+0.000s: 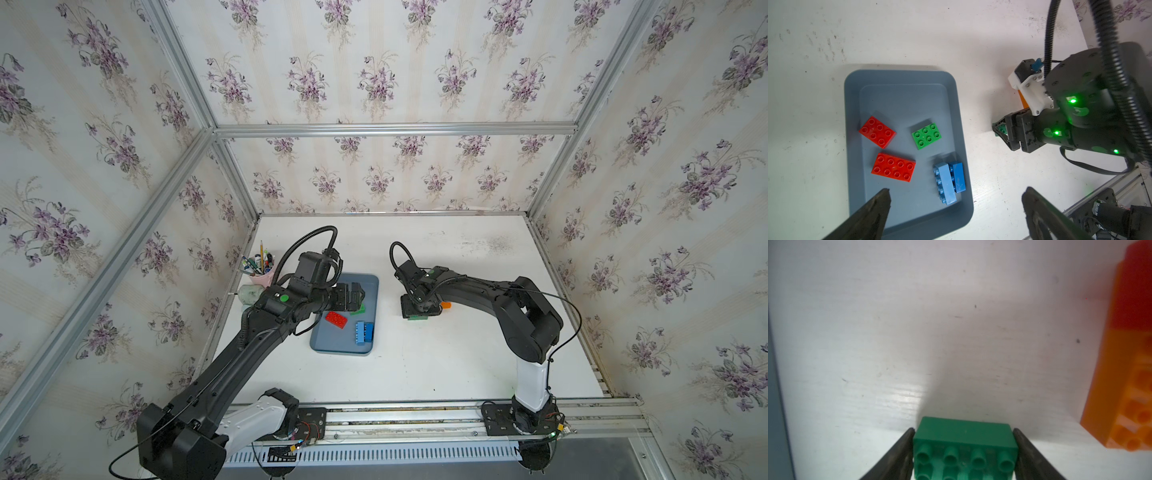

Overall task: Assemble a rectangle with lego
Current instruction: Pick up the lego brick from the center of the board, then assemble the lego brick with the lego brick.

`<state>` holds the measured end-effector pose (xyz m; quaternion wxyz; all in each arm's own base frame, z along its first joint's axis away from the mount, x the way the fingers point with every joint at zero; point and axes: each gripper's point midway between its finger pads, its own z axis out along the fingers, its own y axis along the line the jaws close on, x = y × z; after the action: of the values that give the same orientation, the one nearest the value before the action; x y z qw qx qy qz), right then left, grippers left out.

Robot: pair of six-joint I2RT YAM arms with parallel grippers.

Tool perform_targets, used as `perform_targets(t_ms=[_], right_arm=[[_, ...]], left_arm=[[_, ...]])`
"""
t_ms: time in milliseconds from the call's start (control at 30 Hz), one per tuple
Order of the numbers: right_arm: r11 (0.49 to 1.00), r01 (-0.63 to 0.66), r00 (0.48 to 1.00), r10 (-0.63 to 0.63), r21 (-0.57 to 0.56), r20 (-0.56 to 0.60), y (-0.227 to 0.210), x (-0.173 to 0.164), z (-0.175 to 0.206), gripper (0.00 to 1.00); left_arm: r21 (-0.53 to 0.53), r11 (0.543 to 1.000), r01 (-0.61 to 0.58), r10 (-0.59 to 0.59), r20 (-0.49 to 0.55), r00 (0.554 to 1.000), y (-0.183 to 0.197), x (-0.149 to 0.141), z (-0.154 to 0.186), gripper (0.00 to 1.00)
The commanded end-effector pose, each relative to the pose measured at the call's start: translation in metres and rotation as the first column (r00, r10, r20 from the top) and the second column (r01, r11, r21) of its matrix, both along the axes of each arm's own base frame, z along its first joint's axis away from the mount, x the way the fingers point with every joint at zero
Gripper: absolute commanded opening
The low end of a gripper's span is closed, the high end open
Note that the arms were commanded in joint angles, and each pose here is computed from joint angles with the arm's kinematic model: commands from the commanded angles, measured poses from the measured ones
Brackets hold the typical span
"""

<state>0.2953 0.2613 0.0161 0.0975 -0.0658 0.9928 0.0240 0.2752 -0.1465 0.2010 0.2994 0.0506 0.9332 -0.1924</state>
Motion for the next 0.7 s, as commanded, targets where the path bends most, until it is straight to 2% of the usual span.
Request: perform_targets(t_ms=[0,100,200,267,467,533,567,667], right_arm=[[1.000,0.015,1.000,-0.015,-0.006,-0.006,-0.002,0.000,-0.005,0.66],[1.000,0.021,1.000,-0.021,-0.016,0.000,-0.004,0.000,-0.007,0.59],[1.000,0.028,0.999,-0.027,-0.013,0.017,-0.007,0.002,0.003,0.54],[1.000,0.027,0.999,-0.027,-0.006,0.047,-0.013,0.008,0.018,0.54],[0.999,0.040,0.992,-0.041,0.006,0.122,-0.067,0.037,0.065,0.53],[0.999,0.041,0.989,-0.039,-0.009,0.143,-0.080,0.044,0.072,0.52],[0.998,0.068,0.986,-0.065,-0.017,0.151,-0.095,0.052,0.073,0.52],[0.998,0.055,0.987,-0.048,-0.043,0.154,-0.099,0.056,0.067,0.53]], left_arm=[[0.004,0.998,0.060,-0.060,0.068,0.996,-0.011,0.002,0.009,1.00],[0.069,0.991,0.115,-0.123,0.124,0.985,-0.023,-0.002,0.012,1.00],[0.185,0.961,0.204,-0.243,0.216,0.946,-0.043,-0.011,0.018,1.00],[0.246,0.926,0.285,-0.350,0.282,0.893,-0.063,-0.021,0.026,1.00],[0.287,0.829,0.480,-0.559,0.452,0.695,-0.113,-0.039,0.053,1.00],[0.306,0.816,0.491,-0.578,0.463,0.672,-0.121,-0.034,0.054,1.00],[0.321,0.810,0.490,-0.586,0.460,0.667,-0.124,-0.031,0.051,1.00],[0.356,0.788,0.502,-0.615,0.420,0.667,-0.128,-0.025,0.033,1.00]])
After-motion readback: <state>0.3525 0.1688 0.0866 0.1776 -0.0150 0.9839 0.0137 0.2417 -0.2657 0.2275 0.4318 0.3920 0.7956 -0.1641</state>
